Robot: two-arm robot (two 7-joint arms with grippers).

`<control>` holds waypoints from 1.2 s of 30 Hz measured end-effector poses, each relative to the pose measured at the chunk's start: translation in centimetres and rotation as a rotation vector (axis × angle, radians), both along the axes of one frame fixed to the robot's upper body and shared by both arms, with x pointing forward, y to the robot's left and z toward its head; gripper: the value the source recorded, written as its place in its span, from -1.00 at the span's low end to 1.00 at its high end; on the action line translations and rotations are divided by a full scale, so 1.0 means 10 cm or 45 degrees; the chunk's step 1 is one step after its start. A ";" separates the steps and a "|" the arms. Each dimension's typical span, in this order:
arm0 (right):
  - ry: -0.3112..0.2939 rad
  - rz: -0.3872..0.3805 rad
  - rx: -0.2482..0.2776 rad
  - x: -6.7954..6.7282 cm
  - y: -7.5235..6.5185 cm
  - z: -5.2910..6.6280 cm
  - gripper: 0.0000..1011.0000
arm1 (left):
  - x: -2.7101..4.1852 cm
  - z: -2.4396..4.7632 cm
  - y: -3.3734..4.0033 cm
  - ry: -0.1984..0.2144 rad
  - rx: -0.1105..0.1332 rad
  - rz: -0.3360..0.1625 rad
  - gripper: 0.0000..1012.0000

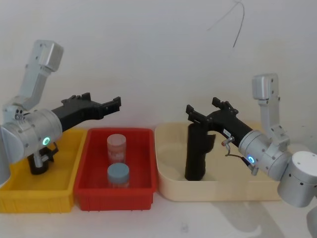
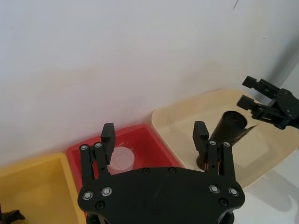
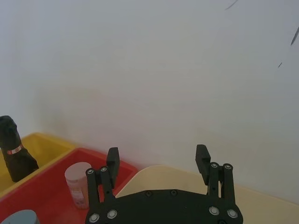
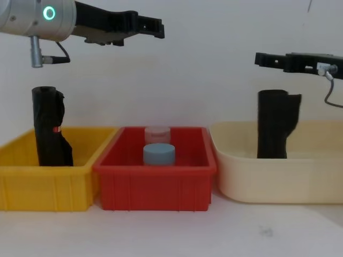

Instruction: Pick up the garbage bag with the one hand and transfer it to the other hand.

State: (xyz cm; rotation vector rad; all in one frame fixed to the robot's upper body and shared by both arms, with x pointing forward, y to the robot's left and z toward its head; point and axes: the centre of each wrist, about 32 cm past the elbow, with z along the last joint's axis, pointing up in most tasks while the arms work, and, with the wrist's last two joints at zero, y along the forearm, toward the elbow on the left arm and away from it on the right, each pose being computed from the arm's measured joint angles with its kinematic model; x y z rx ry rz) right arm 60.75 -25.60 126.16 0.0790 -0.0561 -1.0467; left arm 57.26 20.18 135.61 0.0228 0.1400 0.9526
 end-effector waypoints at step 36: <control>0.055 0.207 -0.187 -0.53 0.42 0.45 0.98 | -0.031 -0.044 0.042 0.014 -0.002 0.058 0.98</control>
